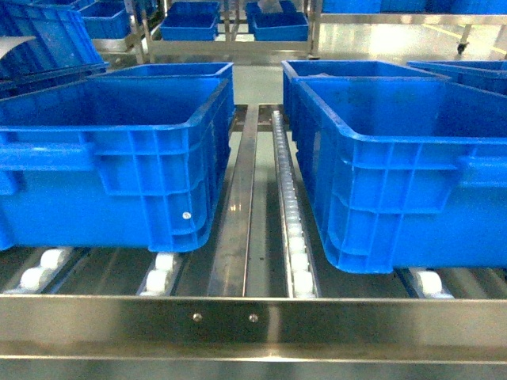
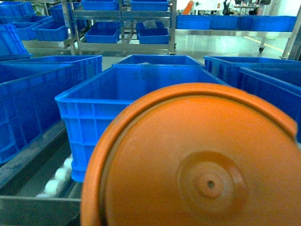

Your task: Sort blue parts and orange caps into right shelf containers

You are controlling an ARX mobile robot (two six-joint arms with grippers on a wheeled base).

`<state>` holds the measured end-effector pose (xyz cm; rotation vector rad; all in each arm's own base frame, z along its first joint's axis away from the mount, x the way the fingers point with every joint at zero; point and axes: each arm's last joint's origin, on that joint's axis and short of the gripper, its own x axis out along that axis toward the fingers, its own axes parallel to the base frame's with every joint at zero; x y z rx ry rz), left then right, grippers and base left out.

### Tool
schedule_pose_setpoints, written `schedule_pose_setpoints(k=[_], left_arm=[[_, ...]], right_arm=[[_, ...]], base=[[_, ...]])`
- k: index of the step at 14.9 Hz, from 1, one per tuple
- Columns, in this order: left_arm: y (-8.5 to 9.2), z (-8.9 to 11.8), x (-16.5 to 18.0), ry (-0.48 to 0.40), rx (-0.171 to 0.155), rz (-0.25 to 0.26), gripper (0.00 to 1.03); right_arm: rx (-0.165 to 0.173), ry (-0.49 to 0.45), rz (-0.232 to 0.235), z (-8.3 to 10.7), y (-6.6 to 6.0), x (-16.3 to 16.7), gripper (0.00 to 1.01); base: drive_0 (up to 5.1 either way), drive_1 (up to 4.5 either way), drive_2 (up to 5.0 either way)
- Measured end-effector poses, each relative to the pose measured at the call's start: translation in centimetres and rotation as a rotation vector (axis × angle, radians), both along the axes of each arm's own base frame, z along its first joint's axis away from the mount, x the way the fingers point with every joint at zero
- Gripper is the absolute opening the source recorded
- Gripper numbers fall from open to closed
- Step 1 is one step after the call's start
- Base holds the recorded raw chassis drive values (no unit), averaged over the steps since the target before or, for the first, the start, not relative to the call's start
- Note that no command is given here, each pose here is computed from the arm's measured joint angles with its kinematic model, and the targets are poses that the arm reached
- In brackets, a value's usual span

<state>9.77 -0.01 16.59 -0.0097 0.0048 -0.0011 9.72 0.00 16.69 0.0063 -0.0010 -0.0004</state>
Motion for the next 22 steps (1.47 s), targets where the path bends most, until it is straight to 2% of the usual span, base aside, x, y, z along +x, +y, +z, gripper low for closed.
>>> schedule_pose_setpoints(k=[5, 22], left_arm=[[0.01, -0.01, 0.0, 0.001, 0.0, 0.002, 0.42], [0.0, -0.02, 0.0, 0.002, 0.0, 0.0, 0.42]], right_arm=[[0.0, -0.004, 0.001, 0.04, 0.0, 0.0, 0.45], [0.0, -0.001, 0.0, 0.01, 0.0, 0.0, 0.45]], base=[[-0.1, 4.2, -4.4], [0.0, 0.0, 0.0]])
